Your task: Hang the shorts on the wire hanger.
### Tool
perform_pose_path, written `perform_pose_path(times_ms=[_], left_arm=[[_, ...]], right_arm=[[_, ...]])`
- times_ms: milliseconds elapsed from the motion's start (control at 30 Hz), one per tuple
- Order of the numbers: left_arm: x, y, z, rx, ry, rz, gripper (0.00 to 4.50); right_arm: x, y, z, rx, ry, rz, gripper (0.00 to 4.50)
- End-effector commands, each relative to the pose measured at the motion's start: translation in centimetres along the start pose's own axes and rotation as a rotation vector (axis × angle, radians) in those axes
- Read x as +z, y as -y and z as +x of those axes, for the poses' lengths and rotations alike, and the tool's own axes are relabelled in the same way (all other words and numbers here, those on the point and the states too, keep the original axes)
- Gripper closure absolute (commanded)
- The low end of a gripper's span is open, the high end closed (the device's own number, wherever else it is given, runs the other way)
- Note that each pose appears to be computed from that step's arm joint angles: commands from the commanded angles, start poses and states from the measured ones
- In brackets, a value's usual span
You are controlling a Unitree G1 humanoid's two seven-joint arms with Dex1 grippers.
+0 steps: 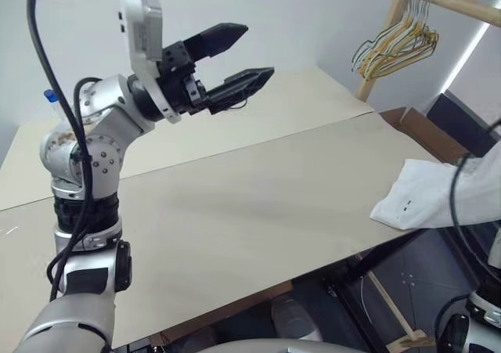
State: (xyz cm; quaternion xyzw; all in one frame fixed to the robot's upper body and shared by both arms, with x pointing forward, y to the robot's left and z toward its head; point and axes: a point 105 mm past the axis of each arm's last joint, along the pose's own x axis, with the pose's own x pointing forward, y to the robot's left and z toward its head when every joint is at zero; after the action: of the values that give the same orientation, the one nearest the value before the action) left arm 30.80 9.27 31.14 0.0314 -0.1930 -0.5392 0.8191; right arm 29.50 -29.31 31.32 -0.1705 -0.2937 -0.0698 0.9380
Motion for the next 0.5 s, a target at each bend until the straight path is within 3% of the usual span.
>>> perform_pose_path(times_ms=[33,233,500], left_arm=[[-1.2,0.0,-1.7,0.042,-0.090,0.112,0.00],[-4.8,1.2,-5.7,0.084,-0.298,0.142,0.00],[-6.5,3.3,-9.1,0.116,-0.420,0.103,0.00]], right_arm=[[0.9,-5.5,1.4,0.340,0.031,0.081,0.03],[-1.9,-13.1,0.7,0.870,-0.101,0.144,0.03],[-4.2,-16.9,-2.0,1.199,-0.203,0.181,0.03]])
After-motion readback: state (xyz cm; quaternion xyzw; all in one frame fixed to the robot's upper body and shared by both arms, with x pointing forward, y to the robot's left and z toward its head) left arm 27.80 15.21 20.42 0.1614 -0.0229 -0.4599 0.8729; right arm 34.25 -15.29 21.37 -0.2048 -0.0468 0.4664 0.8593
